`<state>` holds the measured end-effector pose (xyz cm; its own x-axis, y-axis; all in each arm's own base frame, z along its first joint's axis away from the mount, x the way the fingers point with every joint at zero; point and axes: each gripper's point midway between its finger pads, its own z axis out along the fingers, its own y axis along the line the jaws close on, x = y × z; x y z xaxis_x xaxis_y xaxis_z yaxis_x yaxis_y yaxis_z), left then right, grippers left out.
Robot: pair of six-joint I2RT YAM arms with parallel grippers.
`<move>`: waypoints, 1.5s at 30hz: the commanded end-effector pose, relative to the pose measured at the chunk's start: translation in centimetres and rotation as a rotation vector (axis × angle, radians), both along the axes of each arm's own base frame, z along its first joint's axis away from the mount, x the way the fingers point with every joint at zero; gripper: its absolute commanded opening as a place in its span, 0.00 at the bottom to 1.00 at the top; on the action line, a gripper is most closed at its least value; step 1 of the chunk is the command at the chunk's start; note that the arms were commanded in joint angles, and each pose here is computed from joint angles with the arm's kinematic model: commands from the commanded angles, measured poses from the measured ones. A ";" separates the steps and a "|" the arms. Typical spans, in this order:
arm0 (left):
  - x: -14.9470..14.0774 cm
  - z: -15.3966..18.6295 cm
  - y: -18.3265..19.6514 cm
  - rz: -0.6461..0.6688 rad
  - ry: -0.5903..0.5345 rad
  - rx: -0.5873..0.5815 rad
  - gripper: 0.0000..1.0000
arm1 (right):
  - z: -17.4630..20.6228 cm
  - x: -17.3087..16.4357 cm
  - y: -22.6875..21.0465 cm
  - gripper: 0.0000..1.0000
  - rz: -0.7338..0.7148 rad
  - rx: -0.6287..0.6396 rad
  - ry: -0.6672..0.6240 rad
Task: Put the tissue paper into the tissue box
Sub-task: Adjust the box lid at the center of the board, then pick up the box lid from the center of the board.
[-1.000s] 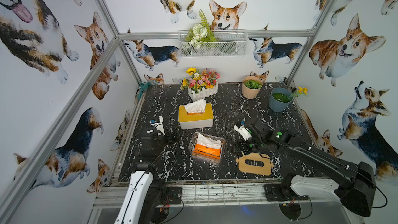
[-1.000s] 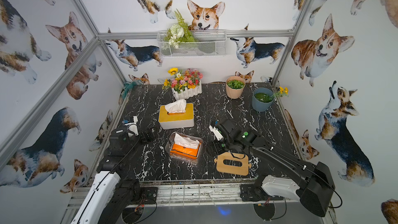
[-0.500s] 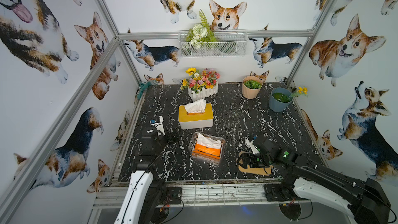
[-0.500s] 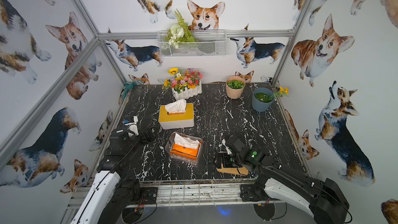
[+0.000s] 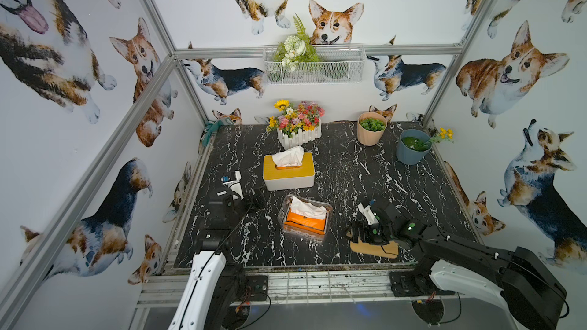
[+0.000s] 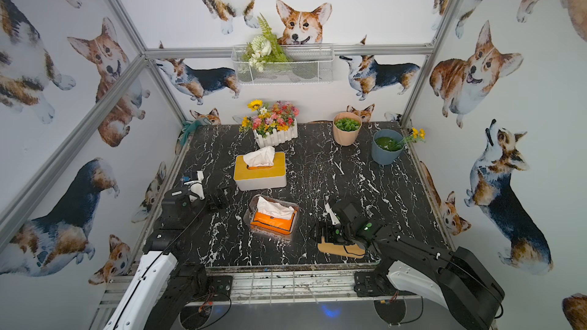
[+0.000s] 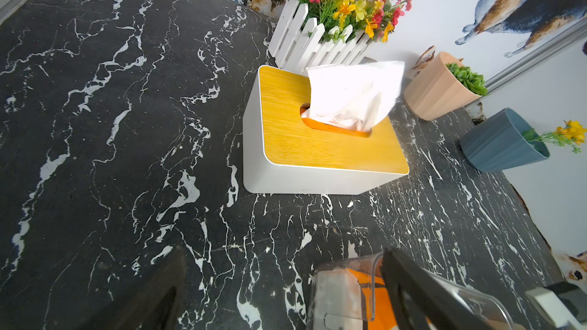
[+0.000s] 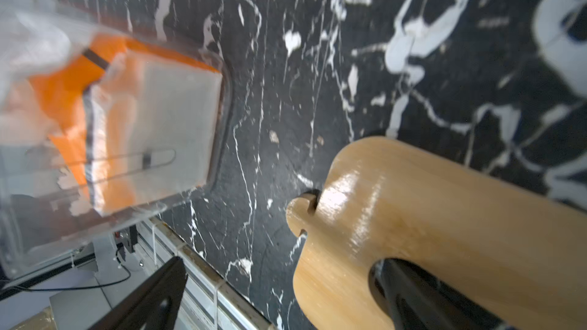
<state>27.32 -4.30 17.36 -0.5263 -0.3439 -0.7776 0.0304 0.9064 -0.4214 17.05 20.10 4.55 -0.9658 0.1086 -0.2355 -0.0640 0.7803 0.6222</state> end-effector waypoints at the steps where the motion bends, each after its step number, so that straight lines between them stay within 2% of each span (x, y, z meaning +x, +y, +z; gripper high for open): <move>1: 0.2 0.4 -0.1 -0.006 -0.020 0.001 1.00 | 0.4 2.6 -0.2 1.00 -0.064 0.058 -0.039; 8: 0.1 0.4 0.0 -0.005 -0.021 0.004 1.00 | 1.5 10.3 -2.4 1.00 -0.217 0.117 -0.102; 14: 0.1 0.5 0.0 -0.001 -0.025 0.006 1.00 | 1.6 17.0 -4.2 1.00 -0.326 0.177 -0.070; 19: 0.1 0.5 0.0 -0.002 -0.027 0.005 1.00 | 3.2 20.2 -4.7 0.99 -0.319 0.122 -0.125; 27: 0.1 0.7 0.0 -0.003 -0.034 0.005 1.00 | 5.7 20.0 -6.7 0.98 -0.296 -0.049 -0.199; 33: 0.1 0.7 0.0 -0.004 -0.034 0.004 1.00 | 6.9 18.3 -6.8 0.98 -0.193 -0.283 -0.240; 40: 0.1 0.7 0.0 -0.003 -0.036 0.003 1.00 | 4.7 15.9 -6.2 0.91 -0.072 -0.487 -0.167; 45: 0.1 0.6 -0.1 -0.008 -0.031 0.001 1.00 | 2.6 15.0 -5.9 0.87 -0.033 -0.552 -0.123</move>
<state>27.22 -4.27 17.78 -0.5124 -0.3438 -0.7869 0.0366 0.9068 -0.4200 32.98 15.13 8.21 -0.9103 0.0099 -0.4139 -0.0765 0.9784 0.1918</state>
